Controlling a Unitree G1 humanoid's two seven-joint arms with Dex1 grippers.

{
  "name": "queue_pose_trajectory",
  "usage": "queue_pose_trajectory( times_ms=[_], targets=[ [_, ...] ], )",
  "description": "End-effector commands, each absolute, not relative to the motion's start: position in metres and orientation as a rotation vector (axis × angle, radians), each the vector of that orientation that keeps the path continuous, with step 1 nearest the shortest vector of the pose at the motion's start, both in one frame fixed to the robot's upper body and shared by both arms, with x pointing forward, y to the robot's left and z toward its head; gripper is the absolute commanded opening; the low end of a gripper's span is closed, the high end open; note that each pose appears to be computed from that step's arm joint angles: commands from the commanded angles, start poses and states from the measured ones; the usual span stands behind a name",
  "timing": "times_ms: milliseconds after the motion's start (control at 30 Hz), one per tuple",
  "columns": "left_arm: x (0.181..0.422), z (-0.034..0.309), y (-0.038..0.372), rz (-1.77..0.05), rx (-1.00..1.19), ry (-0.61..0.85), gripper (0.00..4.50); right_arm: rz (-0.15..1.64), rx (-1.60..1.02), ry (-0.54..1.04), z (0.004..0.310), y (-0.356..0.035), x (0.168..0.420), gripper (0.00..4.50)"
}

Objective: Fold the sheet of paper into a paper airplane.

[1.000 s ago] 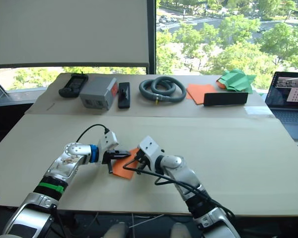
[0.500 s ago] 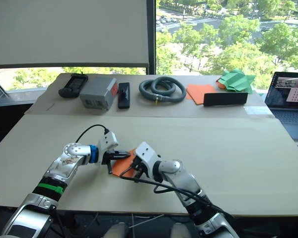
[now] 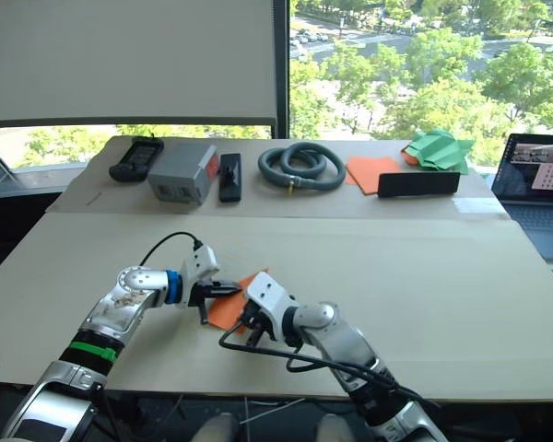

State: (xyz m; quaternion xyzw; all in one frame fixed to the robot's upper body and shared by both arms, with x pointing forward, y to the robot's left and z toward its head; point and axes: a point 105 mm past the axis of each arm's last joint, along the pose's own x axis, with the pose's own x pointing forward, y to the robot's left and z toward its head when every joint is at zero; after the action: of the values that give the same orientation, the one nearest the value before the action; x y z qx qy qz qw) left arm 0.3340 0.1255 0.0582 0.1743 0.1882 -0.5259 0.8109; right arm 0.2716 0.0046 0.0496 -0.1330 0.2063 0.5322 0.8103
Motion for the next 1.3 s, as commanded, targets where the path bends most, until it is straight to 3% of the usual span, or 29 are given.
queue_pose_trajectory(
  times_ms=[33, 467, 733, 900, 1067, 1133, 1200, 1300],
  targets=[
    [0.322, 0.034, 0.134, -1.119, 0.377, 0.518, 0.04, 1.179, -0.274, 0.624, 0.016, -0.001, 0.248, 0.0],
    [0.319, 0.035, 0.138, -1.104, 0.374, 0.528, 0.04, 1.216, -0.293, 0.603, 0.02, 0.001, 0.243, 0.0],
    [0.327, 0.073, 0.153, -1.066, 0.386, 0.431, 0.04, 1.176, -0.202, 0.375, 0.084, -0.018, 0.258, 0.0],
    [0.327, 0.101, 0.171, -1.069, 0.48, 0.372, 1.49, 1.11, -0.16, 0.29, 0.111, -0.032, 0.258, 0.0],
    [0.341, 0.132, 0.168, -1.118, 0.591, 0.248, 3.16, 1.003, -0.169, 0.297, 0.108, -0.046, 0.264, 0.0],
    [0.347, 0.135, 0.167, -1.173, 0.748, 0.193, 3.8, 0.973, -0.171, 0.304, 0.106, -0.05, 0.265, 0.0],
    [0.351, 0.132, 0.165, -1.214, 0.866, 0.152, 3.8, 0.954, -0.169, 0.307, 0.104, -0.052, 0.267, 0.0],
    [0.356, 0.14, 0.146, -1.315, 1.081, -0.041, 3.8, 0.925, -0.159, 0.314, 0.104, -0.057, 0.27, 0.0]
  ],
)
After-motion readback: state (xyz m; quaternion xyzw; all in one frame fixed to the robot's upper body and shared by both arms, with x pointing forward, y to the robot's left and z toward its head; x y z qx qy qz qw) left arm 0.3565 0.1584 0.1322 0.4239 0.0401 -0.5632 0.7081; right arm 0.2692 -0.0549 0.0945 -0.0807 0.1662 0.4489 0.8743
